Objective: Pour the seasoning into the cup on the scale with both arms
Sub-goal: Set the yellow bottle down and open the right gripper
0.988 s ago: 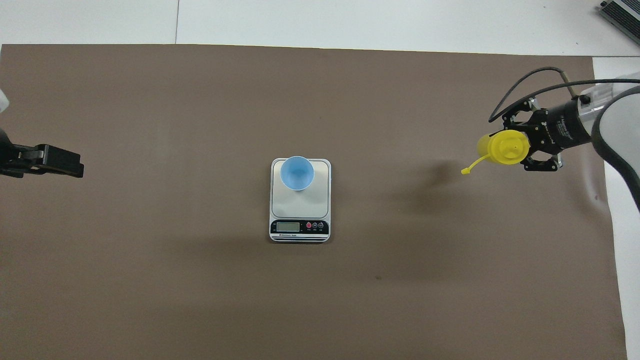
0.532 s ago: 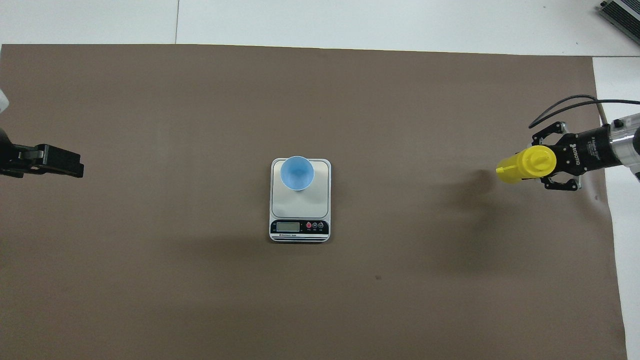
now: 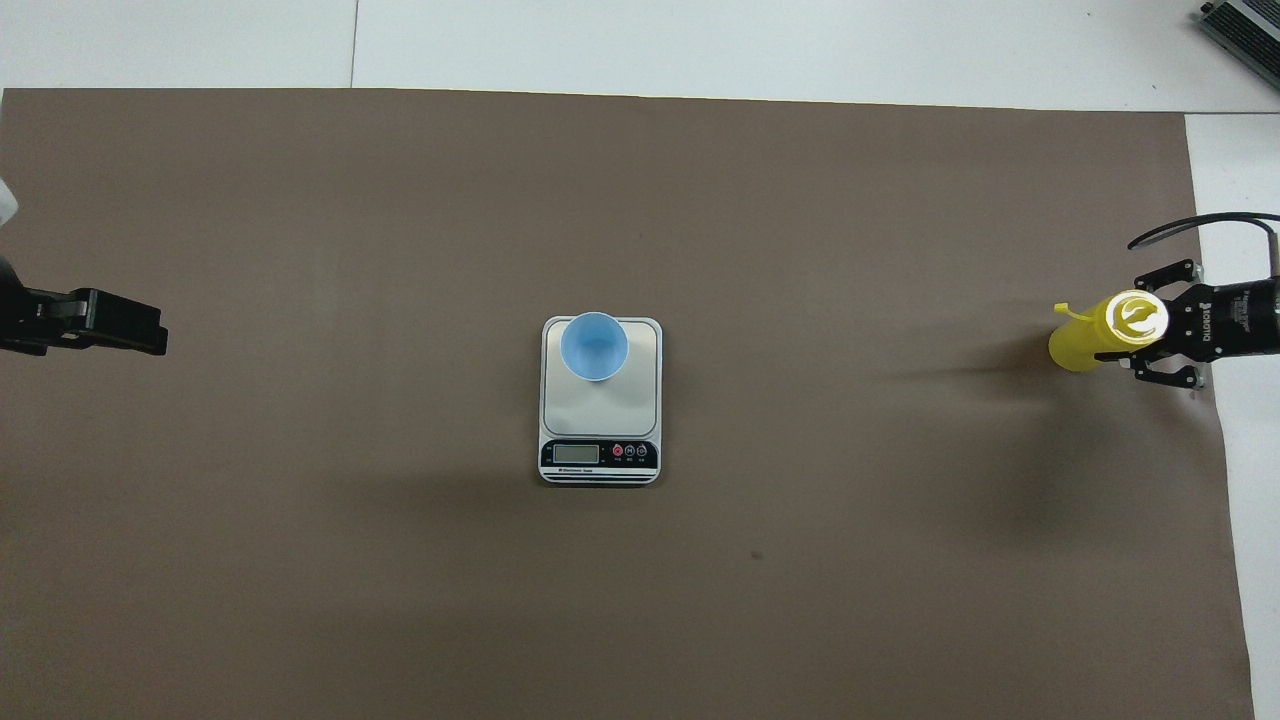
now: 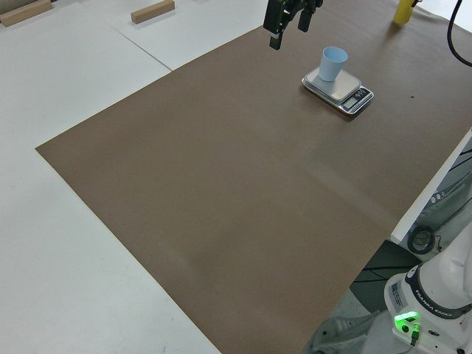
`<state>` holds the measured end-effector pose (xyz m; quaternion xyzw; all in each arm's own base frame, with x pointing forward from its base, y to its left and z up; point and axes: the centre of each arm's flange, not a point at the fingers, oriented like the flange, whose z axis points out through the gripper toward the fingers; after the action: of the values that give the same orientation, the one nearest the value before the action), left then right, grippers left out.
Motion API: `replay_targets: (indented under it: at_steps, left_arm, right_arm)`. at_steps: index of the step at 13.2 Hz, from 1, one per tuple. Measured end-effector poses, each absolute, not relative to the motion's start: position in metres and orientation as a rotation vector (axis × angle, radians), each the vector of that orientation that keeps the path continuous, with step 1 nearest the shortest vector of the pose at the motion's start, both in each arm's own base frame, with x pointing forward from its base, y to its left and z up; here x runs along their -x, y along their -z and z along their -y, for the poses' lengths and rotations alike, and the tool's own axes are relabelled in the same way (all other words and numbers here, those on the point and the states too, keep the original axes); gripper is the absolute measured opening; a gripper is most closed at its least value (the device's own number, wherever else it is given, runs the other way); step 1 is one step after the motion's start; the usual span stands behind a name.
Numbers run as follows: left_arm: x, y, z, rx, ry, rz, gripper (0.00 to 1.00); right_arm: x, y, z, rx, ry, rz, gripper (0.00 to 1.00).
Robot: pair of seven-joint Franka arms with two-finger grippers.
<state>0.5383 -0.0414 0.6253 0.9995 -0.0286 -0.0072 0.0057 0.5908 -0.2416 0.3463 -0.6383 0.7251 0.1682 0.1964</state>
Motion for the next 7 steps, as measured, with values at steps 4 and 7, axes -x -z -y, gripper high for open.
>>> replay_targets:
  at_steps: [4,7]
  left_arm:
    - [-0.538,-0.625,0.041,-3.129,0.022,0.090,1.00]
    - [-0.538,-0.625,0.041,-3.129,0.022,0.090,1.00]
  right_arm:
    - [-0.588,-0.402,0.242,1.777,-0.361,-2.016,1.00]
    - [-0.580,-0.449,0.242,1.792,-0.267,-1.988,1.00]
